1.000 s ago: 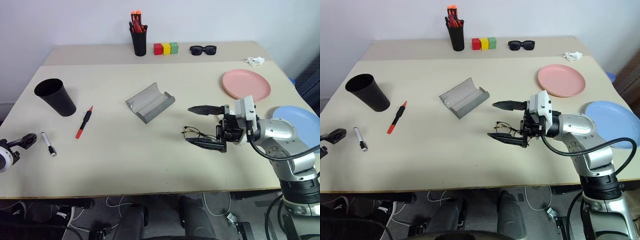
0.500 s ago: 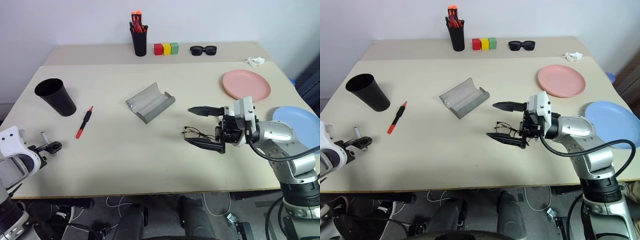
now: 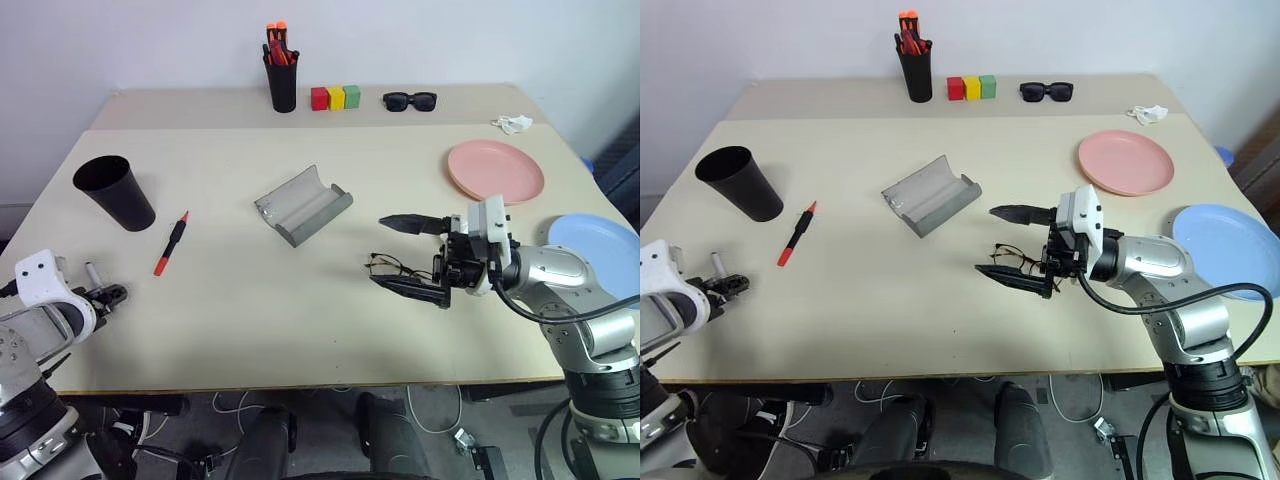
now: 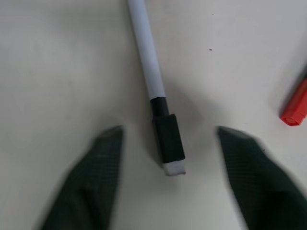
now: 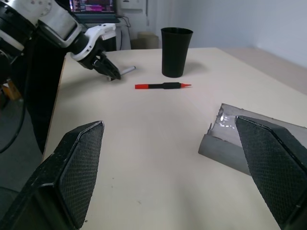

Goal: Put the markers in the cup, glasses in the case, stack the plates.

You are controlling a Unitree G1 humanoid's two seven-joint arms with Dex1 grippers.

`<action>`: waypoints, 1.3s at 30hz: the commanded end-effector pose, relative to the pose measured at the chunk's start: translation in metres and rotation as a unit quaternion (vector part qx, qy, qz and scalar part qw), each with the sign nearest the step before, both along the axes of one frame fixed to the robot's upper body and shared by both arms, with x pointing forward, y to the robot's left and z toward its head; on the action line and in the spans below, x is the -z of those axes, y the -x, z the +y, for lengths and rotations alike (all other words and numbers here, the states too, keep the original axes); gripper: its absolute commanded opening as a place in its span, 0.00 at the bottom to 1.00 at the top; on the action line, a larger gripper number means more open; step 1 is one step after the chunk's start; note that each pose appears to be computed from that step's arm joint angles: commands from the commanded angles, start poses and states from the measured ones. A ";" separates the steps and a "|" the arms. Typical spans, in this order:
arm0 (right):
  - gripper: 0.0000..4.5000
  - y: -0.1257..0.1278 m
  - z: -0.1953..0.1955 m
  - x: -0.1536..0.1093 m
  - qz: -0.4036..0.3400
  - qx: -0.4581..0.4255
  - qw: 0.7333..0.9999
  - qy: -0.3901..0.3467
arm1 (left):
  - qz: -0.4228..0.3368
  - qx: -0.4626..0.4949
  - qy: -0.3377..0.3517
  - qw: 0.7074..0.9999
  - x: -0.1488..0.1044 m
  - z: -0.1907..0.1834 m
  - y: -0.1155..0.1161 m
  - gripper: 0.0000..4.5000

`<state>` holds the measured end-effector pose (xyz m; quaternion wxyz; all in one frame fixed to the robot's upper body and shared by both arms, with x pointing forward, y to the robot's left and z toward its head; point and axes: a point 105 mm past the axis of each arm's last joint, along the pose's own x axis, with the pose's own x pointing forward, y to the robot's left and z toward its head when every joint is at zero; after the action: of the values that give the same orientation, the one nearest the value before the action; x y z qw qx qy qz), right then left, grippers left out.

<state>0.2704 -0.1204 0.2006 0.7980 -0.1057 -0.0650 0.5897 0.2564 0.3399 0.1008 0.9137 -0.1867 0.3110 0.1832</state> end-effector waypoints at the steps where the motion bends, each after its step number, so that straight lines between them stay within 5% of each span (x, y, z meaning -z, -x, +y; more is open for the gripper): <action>1: 1.00 0.003 -0.003 -0.014 -0.032 0.005 0.999 0.001 | 0.006 0.001 0.001 1.000 0.004 -0.002 0.004 0.18; 3: 1.00 0.002 -0.003 -0.015 -0.032 0.007 0.999 0.000 | 0.003 0.000 -0.004 1.000 0.002 -0.001 0.003 0.01; 10: 1.00 0.000 -0.003 -0.014 -0.032 0.011 0.999 -0.003 | -0.133 -0.086 -0.124 0.980 -0.042 0.044 0.003 0.01; 20: 1.00 -0.004 0.001 -0.016 -0.036 0.011 0.999 -0.008 | -0.401 -0.046 -0.309 0.861 -0.145 0.043 -0.019 0.01; 25: 1.00 -0.005 0.004 -0.017 -0.038 0.012 0.999 -0.014 | -0.474 -0.016 -0.319 0.821 -0.178 0.036 -0.055 0.01; 32: 1.00 -0.006 0.006 -0.020 -0.049 0.017 0.999 -0.013 | -0.506 0.013 -0.301 0.808 -0.180 0.017 -0.117 0.01; 39: 1.00 -0.005 0.000 -0.021 -0.055 0.039 0.998 -0.009 | -0.510 -0.006 -0.273 0.816 -0.163 0.022 -0.132 0.01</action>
<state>0.2805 -0.1187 0.2099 0.8179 -0.1158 -0.0865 0.5569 0.3950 0.3573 0.2423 0.9651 -0.0043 -0.2230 0.1369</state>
